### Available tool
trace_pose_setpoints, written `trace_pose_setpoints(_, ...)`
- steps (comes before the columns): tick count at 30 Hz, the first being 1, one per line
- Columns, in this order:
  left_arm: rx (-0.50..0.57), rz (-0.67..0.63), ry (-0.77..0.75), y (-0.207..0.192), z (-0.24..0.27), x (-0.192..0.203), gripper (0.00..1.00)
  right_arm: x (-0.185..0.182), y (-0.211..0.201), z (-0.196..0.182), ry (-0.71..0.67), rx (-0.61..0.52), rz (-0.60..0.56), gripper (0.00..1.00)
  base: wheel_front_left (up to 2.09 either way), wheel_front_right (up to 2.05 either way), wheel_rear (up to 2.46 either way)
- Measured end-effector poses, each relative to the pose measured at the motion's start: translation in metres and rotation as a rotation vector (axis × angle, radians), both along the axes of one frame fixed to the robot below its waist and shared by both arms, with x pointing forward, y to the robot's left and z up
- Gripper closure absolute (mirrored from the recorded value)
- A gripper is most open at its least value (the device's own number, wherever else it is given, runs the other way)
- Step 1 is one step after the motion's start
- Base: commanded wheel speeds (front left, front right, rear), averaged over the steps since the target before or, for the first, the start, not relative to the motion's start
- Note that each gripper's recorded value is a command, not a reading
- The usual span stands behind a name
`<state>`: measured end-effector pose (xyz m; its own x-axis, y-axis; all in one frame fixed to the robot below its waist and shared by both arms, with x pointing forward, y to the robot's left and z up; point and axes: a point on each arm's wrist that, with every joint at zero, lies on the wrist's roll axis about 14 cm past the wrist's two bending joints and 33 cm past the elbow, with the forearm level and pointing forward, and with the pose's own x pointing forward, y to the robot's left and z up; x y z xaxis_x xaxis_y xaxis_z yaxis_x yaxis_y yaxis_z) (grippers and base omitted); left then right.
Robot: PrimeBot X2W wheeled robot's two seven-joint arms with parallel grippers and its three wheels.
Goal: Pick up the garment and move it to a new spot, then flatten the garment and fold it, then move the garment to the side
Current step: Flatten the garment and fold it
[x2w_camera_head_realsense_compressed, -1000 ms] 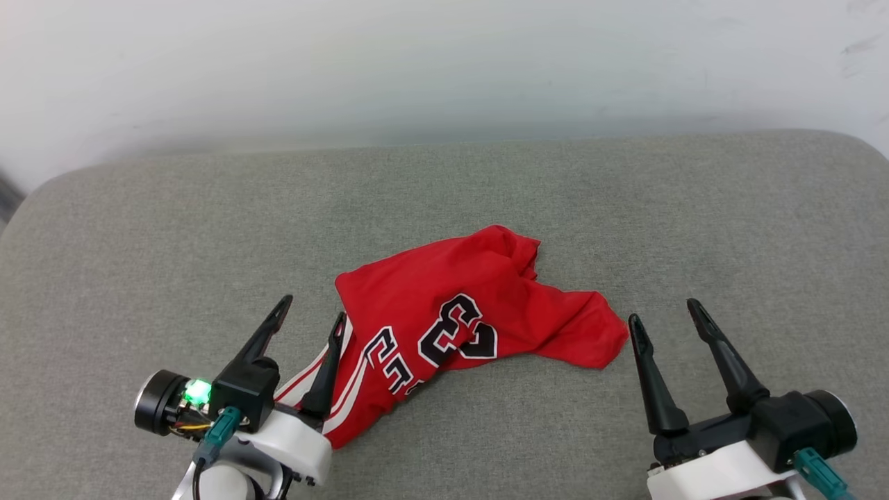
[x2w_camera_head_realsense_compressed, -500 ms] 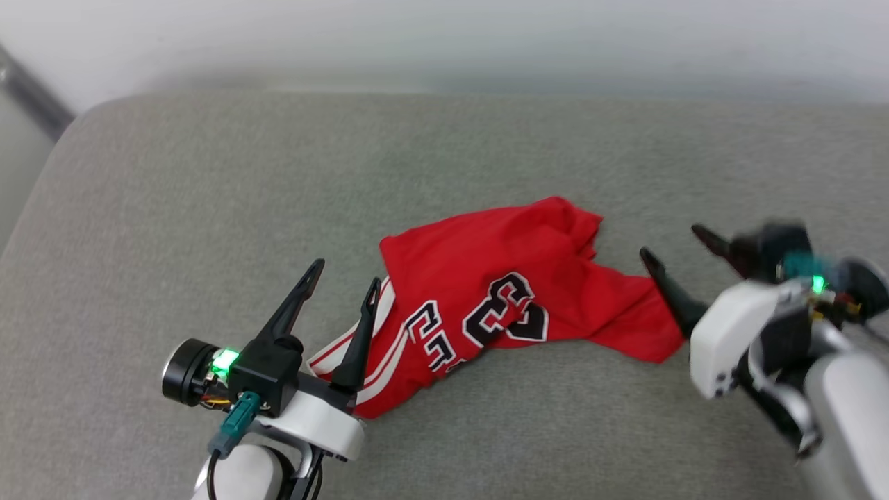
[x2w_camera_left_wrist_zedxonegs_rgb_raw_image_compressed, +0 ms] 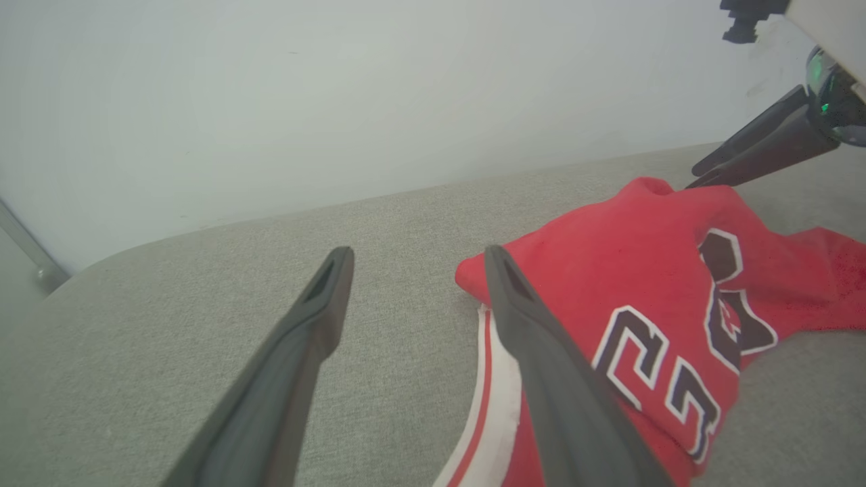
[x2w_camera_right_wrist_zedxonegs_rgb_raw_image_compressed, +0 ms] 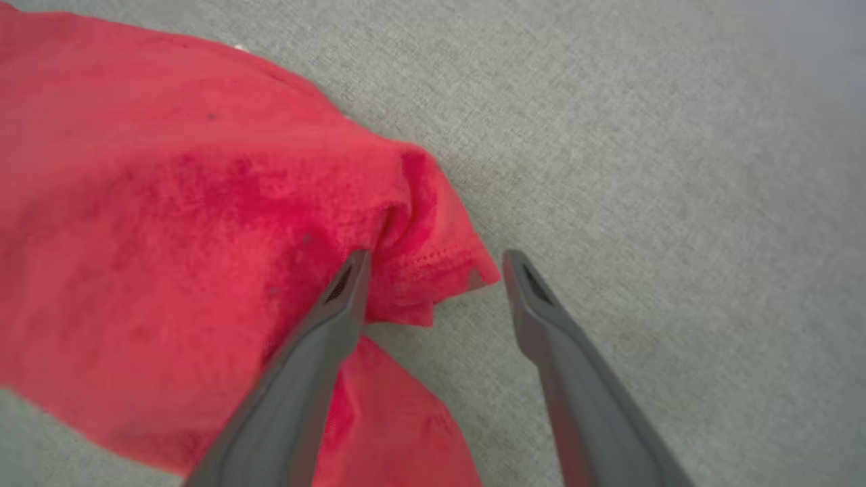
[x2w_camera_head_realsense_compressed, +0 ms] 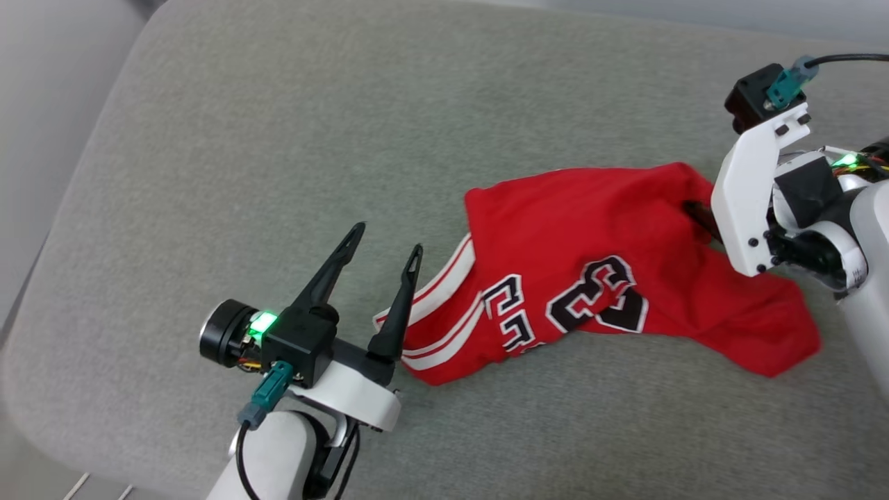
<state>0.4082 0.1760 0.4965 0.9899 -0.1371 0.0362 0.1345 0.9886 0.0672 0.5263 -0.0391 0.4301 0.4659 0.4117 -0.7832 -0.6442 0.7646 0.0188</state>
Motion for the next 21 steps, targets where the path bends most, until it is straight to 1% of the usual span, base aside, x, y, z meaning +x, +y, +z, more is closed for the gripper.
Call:
trace_pose_setpoints(4, -0.002, 0.043, 0.018, 0.011, -0.005, -0.002, 0.00, 0.003, 0.012, -0.030, 0.085, -0.056, 0.041, 0.00, 0.00, 0.00, 0.00)
trace_pose_setpoints(7, 0.006, 0.068, 0.029, 0.018, -0.008, -0.004, 0.00, 0.001, 0.019, -0.049, 0.118, -0.108, 0.088, 0.00, 0.00, 0.00, 0.00)
trace_pose_setpoints(11, 0.013, 0.094, 0.047, 0.025, -0.012, -0.008, 0.00, 0.003, 0.024, -0.065, 0.143, -0.141, 0.120, 0.00, 0.00, 0.00, 0.00)
trace_pose_setpoints(12, 0.014, 0.100, 0.050, 0.026, -0.013, -0.008, 0.00, 0.003, 0.025, -0.067, 0.145, -0.145, 0.124, 0.54, 0.00, 0.00, 0.00)
trace_pose_setpoints(13, 0.013, 0.103, 0.053, 0.027, -0.014, -0.009, 0.00, 0.003, 0.025, -0.069, 0.145, -0.149, 0.129, 0.92, 0.00, 0.00, 0.00)
trace_pose_setpoints(14, 0.012, 0.106, 0.054, 0.028, -0.014, -0.009, 0.00, 0.003, 0.026, -0.071, 0.144, -0.148, 0.130, 1.00, 0.00, 0.00, 0.00)
trace_pose_setpoints(17, 0.013, 0.108, 0.056, 0.029, -0.015, -0.010, 0.00, 0.006, 0.028, -0.068, 0.104, -0.137, 0.138, 1.00, 0.00, 0.00, 0.00)
trace_pose_setpoints(21, 0.009, 0.100, 0.048, 0.026, -0.012, -0.011, 0.00, 0.011, 0.028, -0.054, 0.030, -0.114, 0.139, 1.00, 0.00, 0.00, 0.00)
